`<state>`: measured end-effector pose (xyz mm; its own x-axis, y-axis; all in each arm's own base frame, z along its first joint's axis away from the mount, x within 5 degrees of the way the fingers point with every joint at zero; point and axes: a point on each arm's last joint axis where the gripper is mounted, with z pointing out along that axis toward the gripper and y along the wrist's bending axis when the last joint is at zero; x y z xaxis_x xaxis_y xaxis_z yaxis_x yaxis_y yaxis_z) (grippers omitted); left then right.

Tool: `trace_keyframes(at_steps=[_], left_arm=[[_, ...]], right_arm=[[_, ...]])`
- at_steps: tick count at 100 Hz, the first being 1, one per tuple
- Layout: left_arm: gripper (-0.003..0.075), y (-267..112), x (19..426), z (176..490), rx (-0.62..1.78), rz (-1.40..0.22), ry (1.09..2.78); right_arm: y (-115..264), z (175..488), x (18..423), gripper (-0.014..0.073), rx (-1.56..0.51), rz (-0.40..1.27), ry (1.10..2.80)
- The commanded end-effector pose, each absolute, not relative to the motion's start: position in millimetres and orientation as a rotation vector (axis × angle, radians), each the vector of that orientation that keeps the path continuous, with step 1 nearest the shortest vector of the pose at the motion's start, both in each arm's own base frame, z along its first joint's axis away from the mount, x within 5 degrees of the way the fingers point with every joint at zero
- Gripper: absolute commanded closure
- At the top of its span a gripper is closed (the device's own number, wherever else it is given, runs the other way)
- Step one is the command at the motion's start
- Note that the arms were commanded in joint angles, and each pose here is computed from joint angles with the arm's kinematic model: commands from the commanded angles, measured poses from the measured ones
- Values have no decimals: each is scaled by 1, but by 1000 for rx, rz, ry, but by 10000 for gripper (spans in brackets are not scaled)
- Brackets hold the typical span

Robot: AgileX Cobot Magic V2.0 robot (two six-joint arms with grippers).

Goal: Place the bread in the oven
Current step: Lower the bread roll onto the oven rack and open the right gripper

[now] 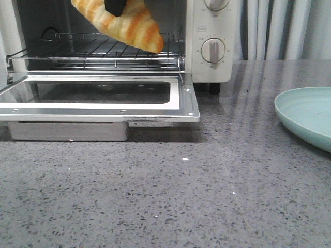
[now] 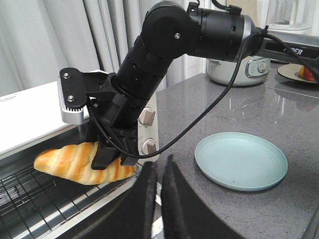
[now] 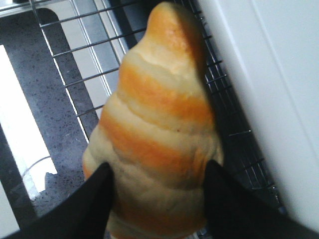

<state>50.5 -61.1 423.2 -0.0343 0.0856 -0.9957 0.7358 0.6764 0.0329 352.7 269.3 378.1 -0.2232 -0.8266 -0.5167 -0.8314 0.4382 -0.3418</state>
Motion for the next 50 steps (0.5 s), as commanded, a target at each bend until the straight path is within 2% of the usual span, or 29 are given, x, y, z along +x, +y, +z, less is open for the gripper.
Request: trace_keyframes(at_steps=[1, 21, 36, 50], left_arm=[[740, -60, 52, 437, 642, -620, 1480], [740, -60, 52, 437, 643, -621, 1481], [740, -60, 52, 437, 643, -622, 1481], [740, -60, 52, 437, 643, -623, 1481]], right_arm=[[259, 415, 347, 242, -1279, -16, 1931], [265, 399, 353, 234, -1310, 2, 1986], [266, 397, 354, 153, -1291, 11, 1994], [265, 399, 353, 144, -1287, 13, 1998]])
